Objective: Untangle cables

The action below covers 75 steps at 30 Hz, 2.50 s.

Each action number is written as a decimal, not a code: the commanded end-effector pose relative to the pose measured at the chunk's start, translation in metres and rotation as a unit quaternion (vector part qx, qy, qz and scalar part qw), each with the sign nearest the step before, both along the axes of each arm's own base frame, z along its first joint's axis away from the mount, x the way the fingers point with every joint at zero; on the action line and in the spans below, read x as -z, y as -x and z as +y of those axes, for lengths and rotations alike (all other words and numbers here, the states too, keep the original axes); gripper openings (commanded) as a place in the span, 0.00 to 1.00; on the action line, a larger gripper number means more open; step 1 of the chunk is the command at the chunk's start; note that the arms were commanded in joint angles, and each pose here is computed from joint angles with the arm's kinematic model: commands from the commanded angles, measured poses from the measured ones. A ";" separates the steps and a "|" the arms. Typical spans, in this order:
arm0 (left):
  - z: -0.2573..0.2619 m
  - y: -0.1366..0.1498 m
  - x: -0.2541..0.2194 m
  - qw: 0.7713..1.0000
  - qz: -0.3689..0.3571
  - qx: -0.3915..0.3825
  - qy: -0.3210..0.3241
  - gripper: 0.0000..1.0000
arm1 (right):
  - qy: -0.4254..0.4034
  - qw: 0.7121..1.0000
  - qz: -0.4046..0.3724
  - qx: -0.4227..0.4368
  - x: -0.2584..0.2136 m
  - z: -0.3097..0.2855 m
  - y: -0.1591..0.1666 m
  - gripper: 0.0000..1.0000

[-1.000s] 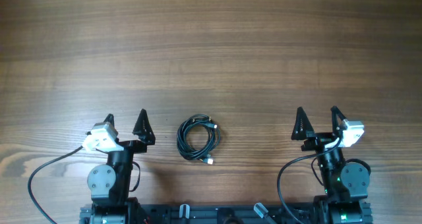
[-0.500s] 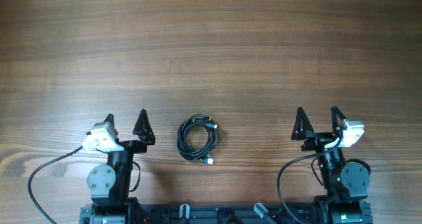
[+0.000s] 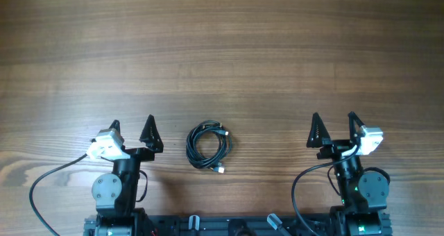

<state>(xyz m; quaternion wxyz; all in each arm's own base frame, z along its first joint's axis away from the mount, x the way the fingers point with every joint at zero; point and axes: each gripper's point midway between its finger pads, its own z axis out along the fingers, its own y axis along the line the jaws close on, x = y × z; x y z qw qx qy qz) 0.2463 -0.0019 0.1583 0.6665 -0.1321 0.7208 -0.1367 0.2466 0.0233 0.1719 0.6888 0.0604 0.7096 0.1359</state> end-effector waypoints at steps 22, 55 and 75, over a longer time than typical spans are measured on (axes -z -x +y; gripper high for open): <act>-0.025 0.012 -0.035 0.996 0.055 0.074 0.001 1.00 | 0.007 1.000 0.000 -0.010 0.000 0.004 0.000 1.00; -0.109 -0.013 0.051 0.778 0.587 0.179 -0.137 1.00 | 0.007 1.000 0.000 -0.010 0.000 0.004 0.000 1.00; -0.118 0.004 0.099 0.743 0.620 0.195 -0.161 1.00 | 0.007 1.000 0.000 -0.010 0.000 0.004 0.000 1.00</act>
